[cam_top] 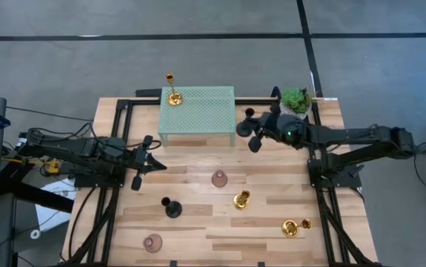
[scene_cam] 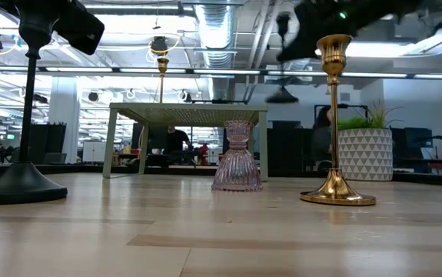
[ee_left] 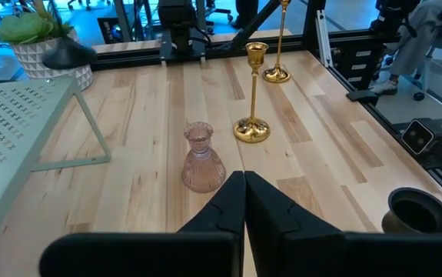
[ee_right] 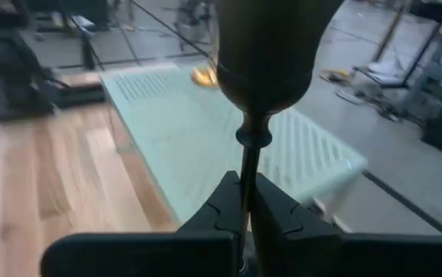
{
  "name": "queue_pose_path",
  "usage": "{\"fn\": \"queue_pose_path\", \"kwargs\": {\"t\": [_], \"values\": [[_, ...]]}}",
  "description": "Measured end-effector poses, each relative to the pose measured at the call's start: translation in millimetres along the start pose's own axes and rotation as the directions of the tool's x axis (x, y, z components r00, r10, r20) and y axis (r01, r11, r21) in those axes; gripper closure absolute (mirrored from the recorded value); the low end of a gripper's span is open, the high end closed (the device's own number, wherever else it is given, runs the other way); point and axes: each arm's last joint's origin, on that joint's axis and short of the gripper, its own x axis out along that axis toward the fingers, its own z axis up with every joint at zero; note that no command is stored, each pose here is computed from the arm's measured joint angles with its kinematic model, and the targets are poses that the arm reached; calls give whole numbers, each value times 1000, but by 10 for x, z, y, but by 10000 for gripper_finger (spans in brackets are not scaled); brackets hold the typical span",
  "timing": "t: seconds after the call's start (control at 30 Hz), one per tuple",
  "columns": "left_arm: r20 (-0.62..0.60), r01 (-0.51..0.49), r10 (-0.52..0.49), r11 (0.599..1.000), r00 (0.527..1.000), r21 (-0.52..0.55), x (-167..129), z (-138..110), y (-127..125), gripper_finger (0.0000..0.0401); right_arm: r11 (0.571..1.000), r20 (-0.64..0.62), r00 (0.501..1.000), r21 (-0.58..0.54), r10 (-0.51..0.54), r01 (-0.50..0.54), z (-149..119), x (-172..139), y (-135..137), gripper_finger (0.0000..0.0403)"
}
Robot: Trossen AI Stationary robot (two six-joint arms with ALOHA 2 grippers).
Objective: Pick & Place candle stick holders
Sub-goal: Put the top black candle holder on the shelf
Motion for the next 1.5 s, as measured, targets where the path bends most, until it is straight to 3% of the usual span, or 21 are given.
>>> {"fn": "queue_pose_path", "kwargs": {"t": [0.3, 0.6, 1.03, 1.5], "values": [[0, 0, 0, 1000, 1000, 0, 0, 0, 0, 395, 988, -10, 989, -53, 147, -147, 458, 654, -32, 403], [0, 0, 0, 1000, 1000, -7, 0, 0, 0, 394, 978, 9, 979, -50, 203, -202, 863, 1366, -279, 403], [0, 0, 0, 1000, 1000, -7, 0, 0, 0, 396, 961, -17, 961, -20, 275, -276, 920, 2048, -398, 403], [0, -11, 11, 1000, 1000, -5, -1, 0, 3, 395, 971, -51, 971, 59, 233, -230, 825, 2254, -713, 403]]}}
